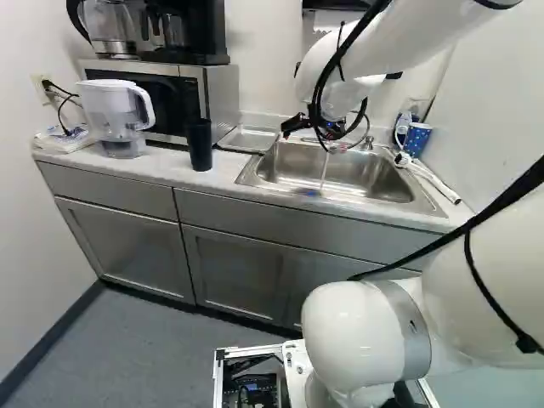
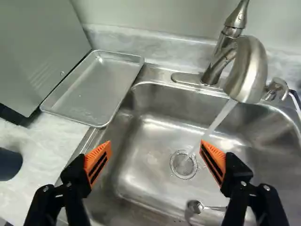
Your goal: Rinse the cup and place it in the tray
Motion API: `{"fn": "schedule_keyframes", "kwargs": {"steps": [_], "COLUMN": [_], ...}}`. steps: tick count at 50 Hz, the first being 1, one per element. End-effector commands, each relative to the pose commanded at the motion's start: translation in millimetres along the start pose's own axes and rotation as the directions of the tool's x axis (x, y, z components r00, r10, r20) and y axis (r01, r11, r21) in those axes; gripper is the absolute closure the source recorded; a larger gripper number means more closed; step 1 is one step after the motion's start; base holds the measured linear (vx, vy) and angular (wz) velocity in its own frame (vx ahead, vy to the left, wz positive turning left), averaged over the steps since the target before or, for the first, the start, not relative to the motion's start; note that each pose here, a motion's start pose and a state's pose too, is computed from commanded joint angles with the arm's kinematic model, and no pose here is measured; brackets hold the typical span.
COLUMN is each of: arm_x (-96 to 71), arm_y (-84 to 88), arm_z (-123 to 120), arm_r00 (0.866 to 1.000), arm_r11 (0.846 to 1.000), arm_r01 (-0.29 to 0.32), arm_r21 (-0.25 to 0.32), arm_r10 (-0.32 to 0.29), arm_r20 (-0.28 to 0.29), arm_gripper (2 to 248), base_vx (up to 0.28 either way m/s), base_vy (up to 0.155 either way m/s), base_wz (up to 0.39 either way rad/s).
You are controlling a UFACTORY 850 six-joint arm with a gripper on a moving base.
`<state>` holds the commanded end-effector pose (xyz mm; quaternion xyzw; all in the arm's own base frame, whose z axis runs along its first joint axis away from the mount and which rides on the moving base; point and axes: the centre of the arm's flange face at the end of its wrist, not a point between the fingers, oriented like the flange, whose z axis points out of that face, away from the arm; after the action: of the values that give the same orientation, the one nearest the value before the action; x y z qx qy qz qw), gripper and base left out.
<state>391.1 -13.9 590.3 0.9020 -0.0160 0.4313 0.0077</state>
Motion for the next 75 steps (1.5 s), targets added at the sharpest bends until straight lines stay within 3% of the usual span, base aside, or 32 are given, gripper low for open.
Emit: {"fn": "schedule_keyframes", "kwargs": {"steps": [38, 75], "arm_x": [-0.4, -5.5], "arm_y": [-56.0, -110.7], "arm_z": [-1.1, -8.0], "arm_r00": [0.996, 0.984], "arm_r11": [0.990, 0.960], "arm_r01": [0.089, 0.175], "arm_r21": [0.111, 0.217], "arm_r10": [-0.089, -0.175], "arm_r20": [-0.004, -0.017], "arm_gripper": [3, 3], "base_vx": [0.000, 0.000], "base_vy": [0.000, 0.000], "base_wz": [0.000, 0.000]}}
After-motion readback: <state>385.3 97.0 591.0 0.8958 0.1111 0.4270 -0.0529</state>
